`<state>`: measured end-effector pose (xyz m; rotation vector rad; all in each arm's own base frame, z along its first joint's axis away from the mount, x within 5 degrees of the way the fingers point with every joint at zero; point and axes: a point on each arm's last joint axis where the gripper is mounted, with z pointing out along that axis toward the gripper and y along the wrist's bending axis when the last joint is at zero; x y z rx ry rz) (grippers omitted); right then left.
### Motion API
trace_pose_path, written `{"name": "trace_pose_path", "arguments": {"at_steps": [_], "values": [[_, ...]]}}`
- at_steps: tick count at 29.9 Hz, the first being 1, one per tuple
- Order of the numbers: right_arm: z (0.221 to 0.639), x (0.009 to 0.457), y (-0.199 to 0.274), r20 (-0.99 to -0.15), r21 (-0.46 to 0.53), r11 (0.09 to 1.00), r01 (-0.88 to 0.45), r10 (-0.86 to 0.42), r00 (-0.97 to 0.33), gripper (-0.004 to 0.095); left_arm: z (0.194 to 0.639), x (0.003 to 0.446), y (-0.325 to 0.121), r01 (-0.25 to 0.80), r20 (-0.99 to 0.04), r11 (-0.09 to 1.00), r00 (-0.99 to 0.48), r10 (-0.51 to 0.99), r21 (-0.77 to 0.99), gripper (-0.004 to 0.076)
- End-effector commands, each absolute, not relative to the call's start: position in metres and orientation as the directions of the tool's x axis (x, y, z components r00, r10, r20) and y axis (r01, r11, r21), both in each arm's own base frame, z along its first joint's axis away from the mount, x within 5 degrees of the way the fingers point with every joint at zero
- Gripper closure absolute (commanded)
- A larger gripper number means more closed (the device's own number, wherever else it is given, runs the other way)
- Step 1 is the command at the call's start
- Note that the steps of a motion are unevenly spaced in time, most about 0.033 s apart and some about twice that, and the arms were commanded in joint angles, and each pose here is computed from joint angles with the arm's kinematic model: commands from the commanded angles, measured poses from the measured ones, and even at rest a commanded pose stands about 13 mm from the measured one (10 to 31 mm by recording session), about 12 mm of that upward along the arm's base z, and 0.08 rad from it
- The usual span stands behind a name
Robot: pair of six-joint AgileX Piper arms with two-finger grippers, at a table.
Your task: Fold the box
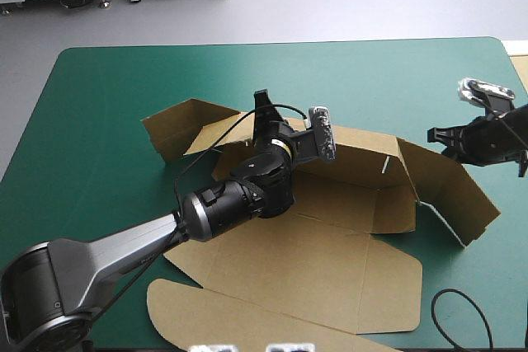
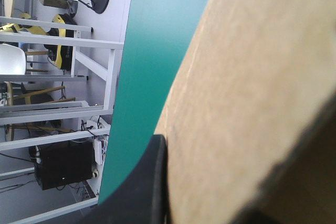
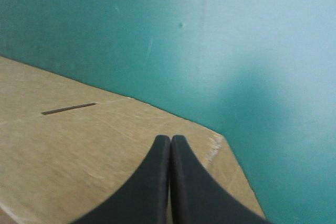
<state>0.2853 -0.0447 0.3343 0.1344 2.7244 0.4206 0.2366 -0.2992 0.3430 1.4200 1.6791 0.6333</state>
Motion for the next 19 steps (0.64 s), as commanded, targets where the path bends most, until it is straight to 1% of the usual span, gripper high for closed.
{"name": "trace_pose_path", "arguments": {"at_steps": [1,4,7,11,13,15,19], "values": [[0.347,0.271,-0.065,-0.385,0.31,0.949,0.058,0.181,-0.905,0.0927,0.374,0.233,-0.289,0.481,-0.334,0.295,-0.004,0.942,0.826,0.0733],[0.339,0.267,-0.074,-0.389,0.362,0.931,0.047,0.197,-0.9,0.0926,0.374,0.232,-0.29,0.481,-0.339,0.295,0.005,0.941,0.825,0.0733],[0.333,0.267,-0.073,-0.41,0.419,0.908,0.001,0.19,-0.892,0.0927,0.374,0.232,-0.291,0.482,-0.346,0.295,0.019,0.938,0.825,0.0733],[0.33,0.273,-0.076,-0.471,0.41,0.912,0.008,0.22,-0.854,0.0927,0.374,0.232,-0.292,0.484,-0.35,0.296,0.024,0.936,0.823,0.0733],[0.331,0.276,-0.075,-0.487,0.429,0.903,0.002,0.233,-0.841,0.0927,0.374,0.232,-0.292,0.484,-0.349,0.296,0.022,0.937,0.823,0.0733],[0.326,0.279,-0.074,-0.469,0.456,0.89,-0.016,0.225,-0.854,0.0927,0.374,0.232,-0.292,0.488,-0.353,0.298,0.022,0.935,0.82,0.0733],[0.313,0.282,-0.071,-0.381,0.523,0.851,-0.036,0.195,-0.904,0.0926,0.373,0.232,-0.292,0.493,-0.355,0.301,0.018,0.935,0.817,0.0733]]}}
